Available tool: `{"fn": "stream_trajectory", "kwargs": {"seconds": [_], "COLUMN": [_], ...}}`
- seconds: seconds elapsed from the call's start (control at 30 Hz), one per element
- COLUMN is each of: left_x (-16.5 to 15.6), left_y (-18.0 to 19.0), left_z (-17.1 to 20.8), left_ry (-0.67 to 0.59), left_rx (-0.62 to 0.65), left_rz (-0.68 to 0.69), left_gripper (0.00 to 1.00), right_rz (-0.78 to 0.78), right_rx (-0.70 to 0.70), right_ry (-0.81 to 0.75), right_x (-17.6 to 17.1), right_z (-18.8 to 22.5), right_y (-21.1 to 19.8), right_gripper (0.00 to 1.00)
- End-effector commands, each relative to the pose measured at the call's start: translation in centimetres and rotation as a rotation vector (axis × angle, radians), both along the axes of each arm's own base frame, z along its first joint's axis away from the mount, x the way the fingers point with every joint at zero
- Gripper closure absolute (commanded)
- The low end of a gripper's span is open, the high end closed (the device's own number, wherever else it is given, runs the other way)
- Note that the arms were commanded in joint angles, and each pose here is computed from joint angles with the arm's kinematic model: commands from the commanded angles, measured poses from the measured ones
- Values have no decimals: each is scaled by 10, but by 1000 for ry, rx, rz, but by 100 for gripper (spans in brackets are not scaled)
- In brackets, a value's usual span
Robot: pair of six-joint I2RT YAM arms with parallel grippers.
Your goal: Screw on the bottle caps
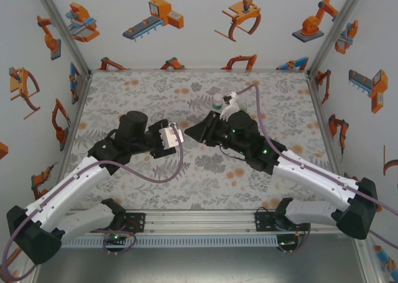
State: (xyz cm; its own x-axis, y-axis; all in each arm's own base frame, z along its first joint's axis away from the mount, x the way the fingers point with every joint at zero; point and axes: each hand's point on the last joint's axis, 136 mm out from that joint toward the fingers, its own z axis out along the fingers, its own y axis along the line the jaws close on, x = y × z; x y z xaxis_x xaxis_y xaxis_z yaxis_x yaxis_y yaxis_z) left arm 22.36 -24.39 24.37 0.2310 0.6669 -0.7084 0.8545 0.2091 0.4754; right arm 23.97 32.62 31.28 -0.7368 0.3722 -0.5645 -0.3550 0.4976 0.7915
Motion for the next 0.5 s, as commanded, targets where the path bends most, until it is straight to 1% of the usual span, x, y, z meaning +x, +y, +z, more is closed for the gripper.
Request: {"fn": "stream_trajectory", "kwargs": {"seconds": [0.0,0.1,0.13,0.2,0.3,0.47], "left_x": [1,-4,-6,-10,-16,-30], "left_y": [-4,-7,-8,-9,-12,-17], "left_z": [14,15,16,17,16,17], "left_ry": [-28,-24,-24,-21,-13,11], "left_rx": [-52,-64,-69,-77,-85,-99], "left_rz": [-4,-34,-45,-67,-101,-185], "left_gripper": [100,100,100,100,100,100], "right_rz": [44,60,73,93,134,273], "right_rx": [10,-37,-58,-103,-184,-309], "right_ry": [-21,-107,-150,-236,-420,-788], "right_x": [-6,-9,-11,-15,-23,-52], "right_z": [16,26,30,38,53,72], "right_y": [3,-3,-4,-9,-19,-27], "right_gripper": [82,60,55,48,45,45]}}
